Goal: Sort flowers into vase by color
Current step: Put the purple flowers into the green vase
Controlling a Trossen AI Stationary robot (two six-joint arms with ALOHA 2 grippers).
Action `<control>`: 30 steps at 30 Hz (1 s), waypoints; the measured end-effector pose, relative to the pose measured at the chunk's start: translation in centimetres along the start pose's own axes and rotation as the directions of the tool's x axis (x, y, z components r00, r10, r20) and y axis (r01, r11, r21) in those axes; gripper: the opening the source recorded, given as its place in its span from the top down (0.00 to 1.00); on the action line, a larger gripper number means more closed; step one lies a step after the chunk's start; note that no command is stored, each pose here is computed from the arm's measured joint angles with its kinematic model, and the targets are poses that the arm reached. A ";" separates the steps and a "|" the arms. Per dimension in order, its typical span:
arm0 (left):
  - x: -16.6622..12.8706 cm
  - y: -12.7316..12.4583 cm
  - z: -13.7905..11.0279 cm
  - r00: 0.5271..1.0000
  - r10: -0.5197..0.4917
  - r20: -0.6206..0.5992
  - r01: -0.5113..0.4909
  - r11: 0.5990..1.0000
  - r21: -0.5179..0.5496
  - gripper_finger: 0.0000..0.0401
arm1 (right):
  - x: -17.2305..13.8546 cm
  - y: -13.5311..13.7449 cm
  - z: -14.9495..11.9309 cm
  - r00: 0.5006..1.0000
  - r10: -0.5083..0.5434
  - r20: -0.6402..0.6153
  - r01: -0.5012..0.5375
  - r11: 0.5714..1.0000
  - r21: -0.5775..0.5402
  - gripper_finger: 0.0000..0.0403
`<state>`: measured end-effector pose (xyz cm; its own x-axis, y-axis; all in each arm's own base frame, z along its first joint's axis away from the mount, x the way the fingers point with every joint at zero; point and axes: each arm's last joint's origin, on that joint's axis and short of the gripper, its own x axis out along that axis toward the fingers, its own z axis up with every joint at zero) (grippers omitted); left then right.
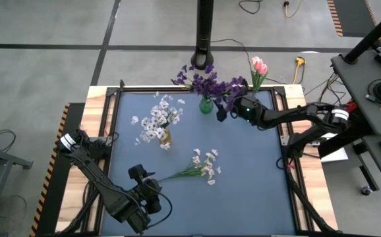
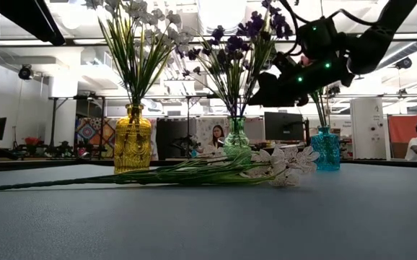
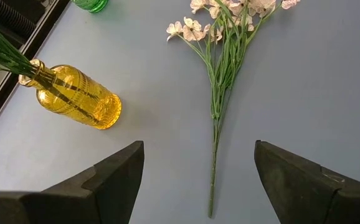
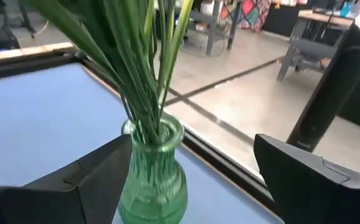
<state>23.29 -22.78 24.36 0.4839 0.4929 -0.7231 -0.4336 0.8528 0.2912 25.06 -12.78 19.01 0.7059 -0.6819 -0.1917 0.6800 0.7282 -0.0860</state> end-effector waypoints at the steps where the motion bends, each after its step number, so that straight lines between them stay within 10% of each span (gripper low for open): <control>1: 0.0 0.0 0.0 1.000 0.000 0.000 0.000 1.000 -0.001 0.29 | -0.1 0.0 0.0 1.000 0.000 -0.011 0.000 1.000 0.002 0.19; 9: 0.1 0.0 0.1 1.000 0.000 0.000 0.000 1.000 -0.011 0.29 | -1.6 0.6 0.0 0.993 0.017 -0.119 -0.017 1.000 -0.003 0.19; 30: 0.2 0.1 0.3 1.000 0.010 0.014 -0.010 1.000 -0.018 0.29 | -5.2 2.2 4.7 0.984 0.066 0.165 -0.061 0.997 -0.038 0.30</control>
<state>23.59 -22.53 24.39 0.4900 0.5039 -0.7113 -0.4522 0.8446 0.2868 23.84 -7.97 24.41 0.7723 -0.6344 -0.0333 0.6279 0.7703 -0.1111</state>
